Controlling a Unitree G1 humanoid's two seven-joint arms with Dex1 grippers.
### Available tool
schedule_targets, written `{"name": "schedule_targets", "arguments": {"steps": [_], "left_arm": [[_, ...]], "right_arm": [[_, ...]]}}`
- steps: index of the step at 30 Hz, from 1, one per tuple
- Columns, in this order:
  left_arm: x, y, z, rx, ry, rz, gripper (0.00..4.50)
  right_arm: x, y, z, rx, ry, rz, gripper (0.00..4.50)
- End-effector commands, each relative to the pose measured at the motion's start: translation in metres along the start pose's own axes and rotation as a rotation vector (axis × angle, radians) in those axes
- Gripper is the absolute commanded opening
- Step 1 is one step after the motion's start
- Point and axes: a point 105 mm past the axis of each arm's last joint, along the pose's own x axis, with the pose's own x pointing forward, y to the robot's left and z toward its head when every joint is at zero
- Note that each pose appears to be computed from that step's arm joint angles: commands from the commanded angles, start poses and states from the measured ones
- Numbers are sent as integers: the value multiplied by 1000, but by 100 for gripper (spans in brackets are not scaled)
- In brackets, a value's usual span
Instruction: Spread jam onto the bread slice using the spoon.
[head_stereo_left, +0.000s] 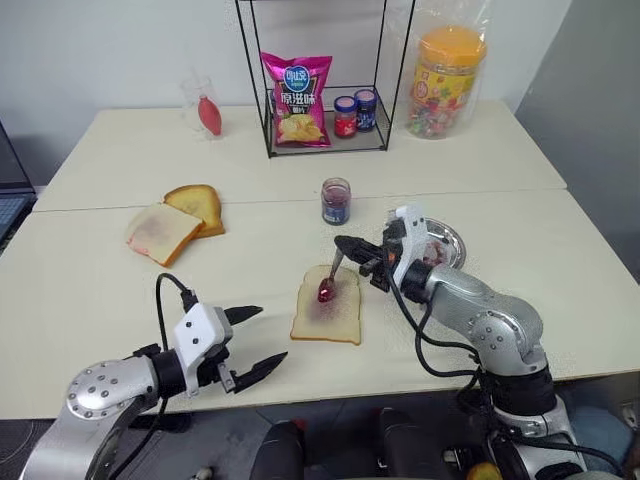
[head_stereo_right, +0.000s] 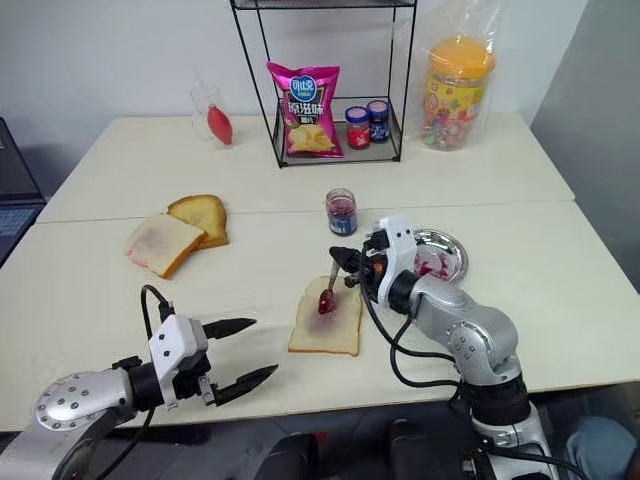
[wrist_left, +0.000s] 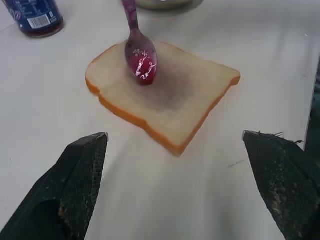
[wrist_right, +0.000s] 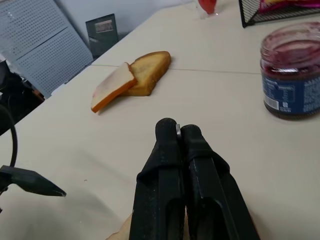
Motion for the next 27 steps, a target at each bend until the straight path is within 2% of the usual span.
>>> {"name": "schedule_targets", "arguments": {"steps": [1, 10, 16, 21, 27], "left_arm": [[4, 0, 6, 28, -25, -11, 450], [10, 0, 9, 38, -34, -38, 450], [12, 2, 9, 41, -35, -40, 450], [14, 3, 10, 44, -42, -41, 450], [16, 4, 11, 50, -47, -43, 450]], "right_arm": [[-6, 18, 17, -129, -68, 62, 4], [-17, 40, 38, -348, -101, 138, 4], [-19, 46, 47, -398, -120, 164, 4], [-20, 41, 33, -427, -87, 166, 4], [-21, 44, 28, -471, -82, 192, 4]]}}
